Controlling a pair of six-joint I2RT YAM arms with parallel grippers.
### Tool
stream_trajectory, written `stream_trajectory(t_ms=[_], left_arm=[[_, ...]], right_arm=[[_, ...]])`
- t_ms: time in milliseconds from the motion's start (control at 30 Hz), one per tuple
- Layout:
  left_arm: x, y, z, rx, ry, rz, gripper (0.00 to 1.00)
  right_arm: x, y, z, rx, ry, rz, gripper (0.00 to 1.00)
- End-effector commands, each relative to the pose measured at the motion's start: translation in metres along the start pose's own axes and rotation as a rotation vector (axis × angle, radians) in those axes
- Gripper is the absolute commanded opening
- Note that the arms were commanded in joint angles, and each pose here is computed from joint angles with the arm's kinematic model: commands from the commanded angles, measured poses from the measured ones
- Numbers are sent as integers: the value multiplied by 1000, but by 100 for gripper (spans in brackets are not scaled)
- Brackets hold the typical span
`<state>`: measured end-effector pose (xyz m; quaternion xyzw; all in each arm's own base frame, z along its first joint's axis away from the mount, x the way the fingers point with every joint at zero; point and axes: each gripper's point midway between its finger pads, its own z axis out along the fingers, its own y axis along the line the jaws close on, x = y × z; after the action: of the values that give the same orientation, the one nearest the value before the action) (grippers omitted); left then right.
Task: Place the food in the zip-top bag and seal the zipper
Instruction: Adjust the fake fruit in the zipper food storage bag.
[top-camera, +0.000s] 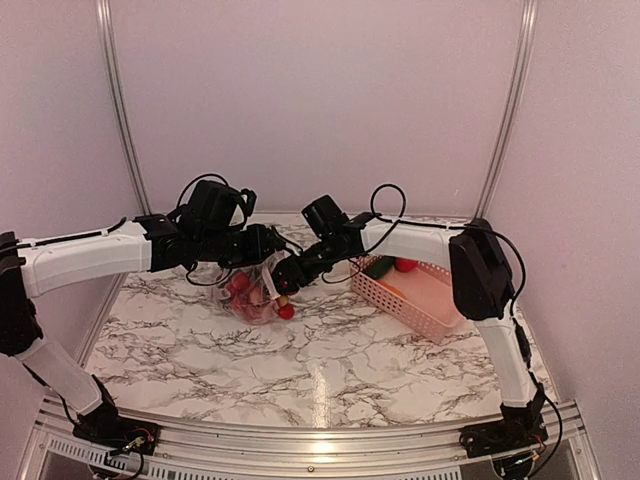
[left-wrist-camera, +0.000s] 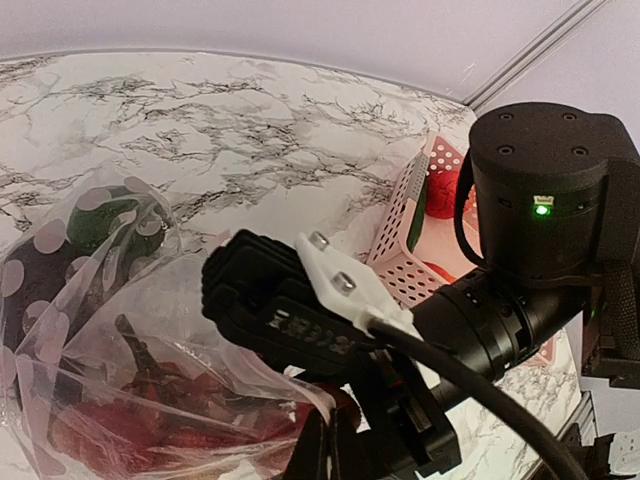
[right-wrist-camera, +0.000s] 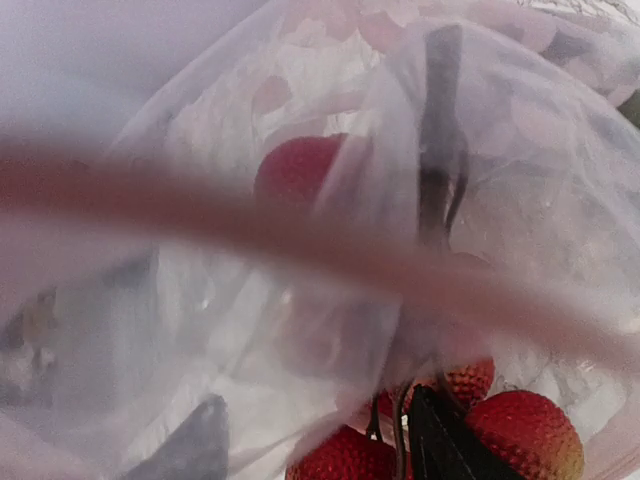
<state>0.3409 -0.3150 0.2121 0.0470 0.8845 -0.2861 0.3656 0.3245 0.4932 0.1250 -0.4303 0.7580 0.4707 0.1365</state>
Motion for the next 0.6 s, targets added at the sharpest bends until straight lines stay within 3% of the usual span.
stream_trajectory(t_ms=[0,267,433,567], left_arm=[[-9,19,-15,-94,-50,13,0],[-11,32,-18,-132,-53,28,0],[-15,35,-24,-143,-68,32,0],[-18,37,-28,-152,-76,33,0]], right_arm=[[-9,23,-51,18,-31,-81,60],[-7,6,-90,142,-92,-105,62],[30,-22,-63,133,-18,-62,60],[59,-5,-30,39,49,-108,64]])
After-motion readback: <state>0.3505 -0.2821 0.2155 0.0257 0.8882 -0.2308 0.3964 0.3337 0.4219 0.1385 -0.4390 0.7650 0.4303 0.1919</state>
